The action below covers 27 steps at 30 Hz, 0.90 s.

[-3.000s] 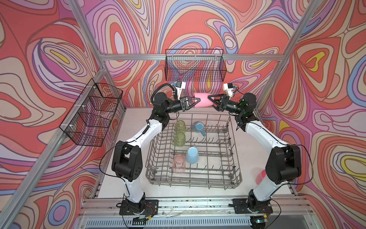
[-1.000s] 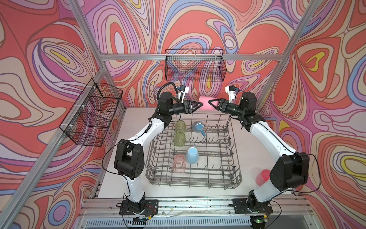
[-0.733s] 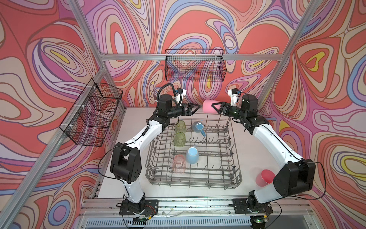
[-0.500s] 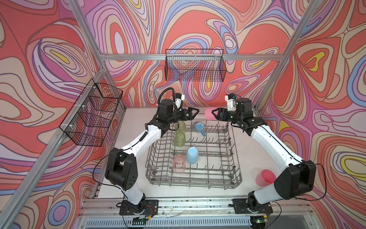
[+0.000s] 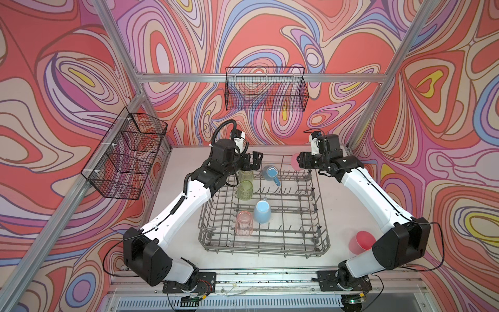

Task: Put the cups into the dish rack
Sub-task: 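Open the left gripper and pull it back from the cup, then lower the opaque pink cup into the rack's far side with the right gripper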

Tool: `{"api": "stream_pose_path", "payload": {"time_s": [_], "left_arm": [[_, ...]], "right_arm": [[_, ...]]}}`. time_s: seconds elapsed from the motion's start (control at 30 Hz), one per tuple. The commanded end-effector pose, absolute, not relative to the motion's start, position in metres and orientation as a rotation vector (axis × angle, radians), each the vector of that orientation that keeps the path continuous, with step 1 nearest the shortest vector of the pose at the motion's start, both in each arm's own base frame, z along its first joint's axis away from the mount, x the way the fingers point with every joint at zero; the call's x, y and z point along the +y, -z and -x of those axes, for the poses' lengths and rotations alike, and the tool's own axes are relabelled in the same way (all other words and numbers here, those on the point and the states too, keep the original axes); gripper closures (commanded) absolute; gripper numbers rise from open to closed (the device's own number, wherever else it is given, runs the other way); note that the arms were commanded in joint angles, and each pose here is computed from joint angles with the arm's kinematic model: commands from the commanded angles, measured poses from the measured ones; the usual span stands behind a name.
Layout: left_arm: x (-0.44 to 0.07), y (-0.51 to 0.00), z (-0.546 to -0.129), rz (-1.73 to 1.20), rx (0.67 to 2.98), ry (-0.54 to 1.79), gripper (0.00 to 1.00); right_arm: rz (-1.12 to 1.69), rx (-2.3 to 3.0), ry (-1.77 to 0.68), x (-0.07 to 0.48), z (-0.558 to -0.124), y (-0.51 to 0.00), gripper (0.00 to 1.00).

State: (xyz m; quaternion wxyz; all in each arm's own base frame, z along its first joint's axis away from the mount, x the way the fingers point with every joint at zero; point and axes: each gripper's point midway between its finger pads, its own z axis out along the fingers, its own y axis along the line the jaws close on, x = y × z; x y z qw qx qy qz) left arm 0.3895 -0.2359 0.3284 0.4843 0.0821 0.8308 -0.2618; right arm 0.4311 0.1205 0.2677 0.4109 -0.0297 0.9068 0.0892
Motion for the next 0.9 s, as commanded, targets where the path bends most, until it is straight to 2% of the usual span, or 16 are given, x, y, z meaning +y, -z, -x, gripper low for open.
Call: {"api": "stream_pose_path", "payload": {"time_s": [0.0,0.37,0.87], "left_arm": [[-0.212,-0.326,-0.373,-0.251,2.092,0.474,0.0],[-0.18,-0.305,-0.331,-0.446,2.127,0.288,0.0],[-0.174,-0.288,-0.326,-0.438,2.081,0.282,0.01]], "right_arm": [[0.104,2.328,-0.14,0.119,-0.436,-0.259,0.51],[0.195,2.406,-0.065,0.141,-0.447,-0.241,0.51],[0.251,2.508,0.046,0.145,-0.453,-0.205,0.5]]}}
